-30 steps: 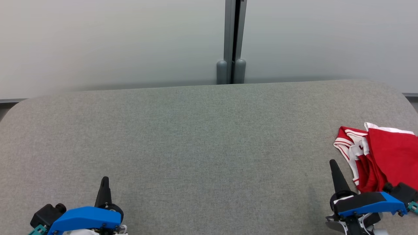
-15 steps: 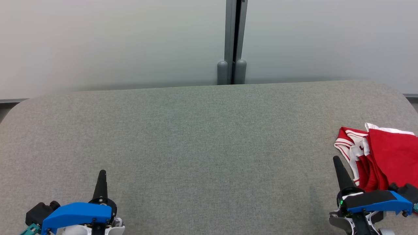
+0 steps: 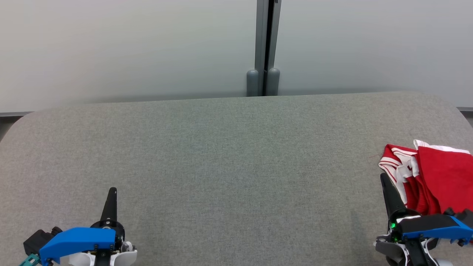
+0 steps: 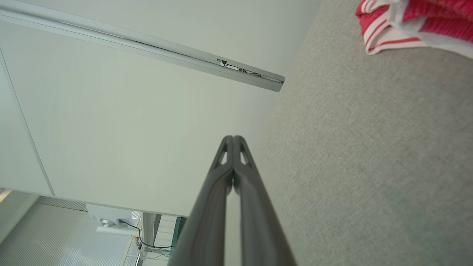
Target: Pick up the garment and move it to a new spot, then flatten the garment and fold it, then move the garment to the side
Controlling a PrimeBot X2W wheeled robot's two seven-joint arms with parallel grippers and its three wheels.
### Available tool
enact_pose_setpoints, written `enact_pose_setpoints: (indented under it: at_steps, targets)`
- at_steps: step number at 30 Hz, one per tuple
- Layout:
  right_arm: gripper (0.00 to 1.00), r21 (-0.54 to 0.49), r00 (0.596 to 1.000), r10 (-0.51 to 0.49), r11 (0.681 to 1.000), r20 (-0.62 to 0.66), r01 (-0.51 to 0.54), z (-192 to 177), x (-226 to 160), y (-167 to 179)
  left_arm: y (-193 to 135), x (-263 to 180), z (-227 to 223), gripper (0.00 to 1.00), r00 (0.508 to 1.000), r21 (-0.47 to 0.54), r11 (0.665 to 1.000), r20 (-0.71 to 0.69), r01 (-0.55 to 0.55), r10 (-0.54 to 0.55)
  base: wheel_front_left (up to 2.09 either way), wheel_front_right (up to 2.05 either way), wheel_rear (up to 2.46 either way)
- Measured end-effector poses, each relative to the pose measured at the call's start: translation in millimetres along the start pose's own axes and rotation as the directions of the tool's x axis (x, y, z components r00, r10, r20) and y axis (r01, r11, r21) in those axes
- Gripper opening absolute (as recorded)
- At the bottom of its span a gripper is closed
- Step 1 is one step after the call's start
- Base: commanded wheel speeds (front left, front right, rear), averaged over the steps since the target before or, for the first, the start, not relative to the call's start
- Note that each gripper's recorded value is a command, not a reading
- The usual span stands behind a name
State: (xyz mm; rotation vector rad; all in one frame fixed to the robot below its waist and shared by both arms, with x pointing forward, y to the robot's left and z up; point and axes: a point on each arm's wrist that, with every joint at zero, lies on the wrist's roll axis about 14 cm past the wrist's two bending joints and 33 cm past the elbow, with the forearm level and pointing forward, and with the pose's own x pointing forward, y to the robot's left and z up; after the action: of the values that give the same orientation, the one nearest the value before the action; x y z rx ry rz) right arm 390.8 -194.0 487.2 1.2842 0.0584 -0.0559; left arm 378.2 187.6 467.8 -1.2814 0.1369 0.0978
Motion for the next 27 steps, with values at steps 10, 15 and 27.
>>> enact_pose_setpoints:
  at_steps: [10,15,27]
  targets:
    - [0.00,0.082,1.000,0.011,0.997,-0.001,-0.011,2,-2,2,-10,2,6,0.00,0.999,-0.081,0.996,0.008,0.039,-0.038,0.00,0.00,0.00]
    - [0.00,0.118,1.000,0.023,0.993,0.002,-0.023,4,-1,6,-13,2,9,0.00,0.998,-0.119,0.991,0.014,0.055,-0.054,0.00,0.00,0.00]
    - [0.00,0.203,0.999,0.048,0.978,0.006,-0.048,7,-1,12,-21,3,14,0.00,0.995,-0.201,0.975,0.023,0.095,-0.092,0.00,0.00,0.00]
